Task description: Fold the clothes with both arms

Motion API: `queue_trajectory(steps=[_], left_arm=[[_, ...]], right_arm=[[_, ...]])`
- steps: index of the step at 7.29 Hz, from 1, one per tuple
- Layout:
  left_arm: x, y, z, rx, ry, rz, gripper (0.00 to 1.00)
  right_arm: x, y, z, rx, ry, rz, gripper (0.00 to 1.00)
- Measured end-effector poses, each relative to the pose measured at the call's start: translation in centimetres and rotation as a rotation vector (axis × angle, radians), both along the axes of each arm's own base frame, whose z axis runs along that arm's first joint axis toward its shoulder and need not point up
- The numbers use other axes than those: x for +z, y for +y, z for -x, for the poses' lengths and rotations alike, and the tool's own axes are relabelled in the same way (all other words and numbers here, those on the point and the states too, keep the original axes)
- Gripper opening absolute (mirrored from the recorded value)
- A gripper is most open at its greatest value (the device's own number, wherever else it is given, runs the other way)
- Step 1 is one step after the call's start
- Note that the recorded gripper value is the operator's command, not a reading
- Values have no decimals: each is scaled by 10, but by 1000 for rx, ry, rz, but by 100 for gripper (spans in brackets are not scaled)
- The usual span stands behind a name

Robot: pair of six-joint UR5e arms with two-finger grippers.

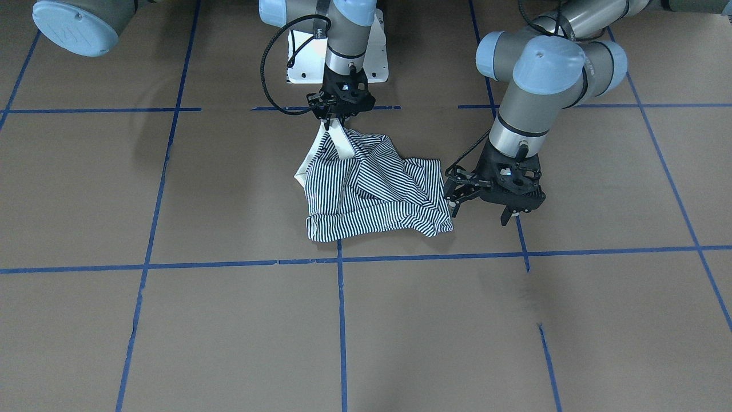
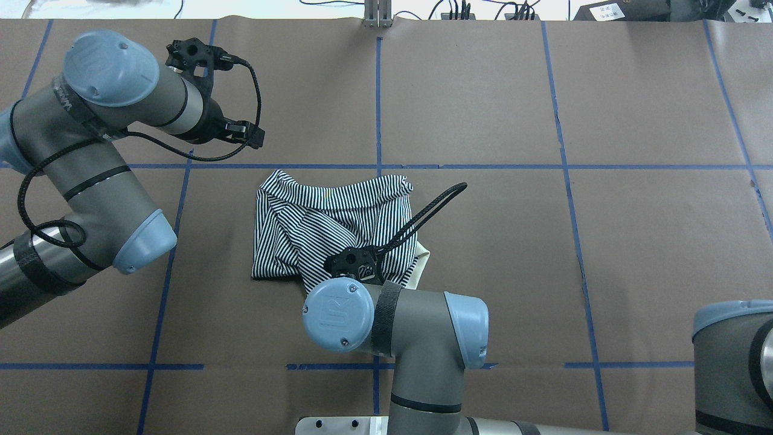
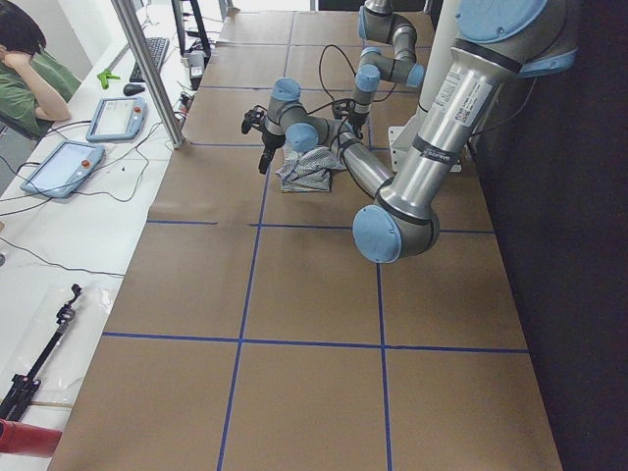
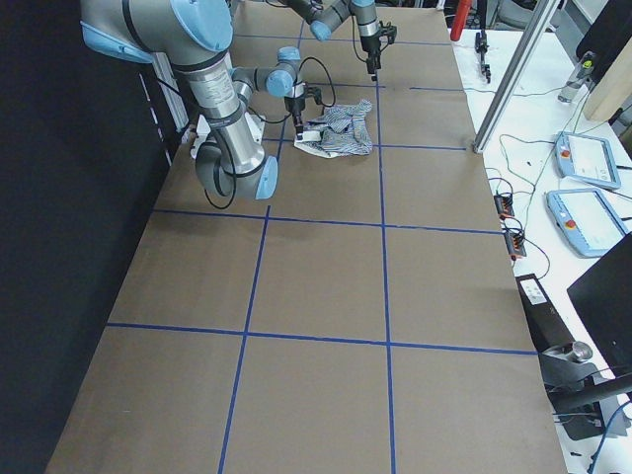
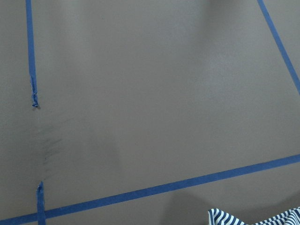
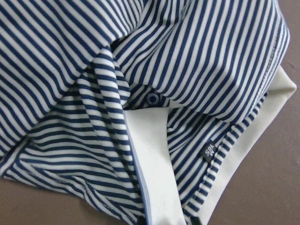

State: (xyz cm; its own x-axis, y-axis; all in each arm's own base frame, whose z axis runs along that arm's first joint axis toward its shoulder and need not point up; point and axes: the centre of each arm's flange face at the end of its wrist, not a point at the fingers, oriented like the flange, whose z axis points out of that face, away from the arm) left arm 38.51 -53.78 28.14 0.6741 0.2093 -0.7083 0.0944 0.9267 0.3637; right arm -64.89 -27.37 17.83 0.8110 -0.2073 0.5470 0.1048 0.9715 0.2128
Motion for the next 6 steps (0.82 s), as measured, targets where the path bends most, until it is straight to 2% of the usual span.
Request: queue_trajectory(steps=[2,6], left_arm=[[-3,3,4,-1,6,-6,100],[-6,5,6,-6,14,-5,100]], right_arm=[[-1,-17,-7,23,5,-26,0],[-14,-118,-64,68,10,-115,0]])
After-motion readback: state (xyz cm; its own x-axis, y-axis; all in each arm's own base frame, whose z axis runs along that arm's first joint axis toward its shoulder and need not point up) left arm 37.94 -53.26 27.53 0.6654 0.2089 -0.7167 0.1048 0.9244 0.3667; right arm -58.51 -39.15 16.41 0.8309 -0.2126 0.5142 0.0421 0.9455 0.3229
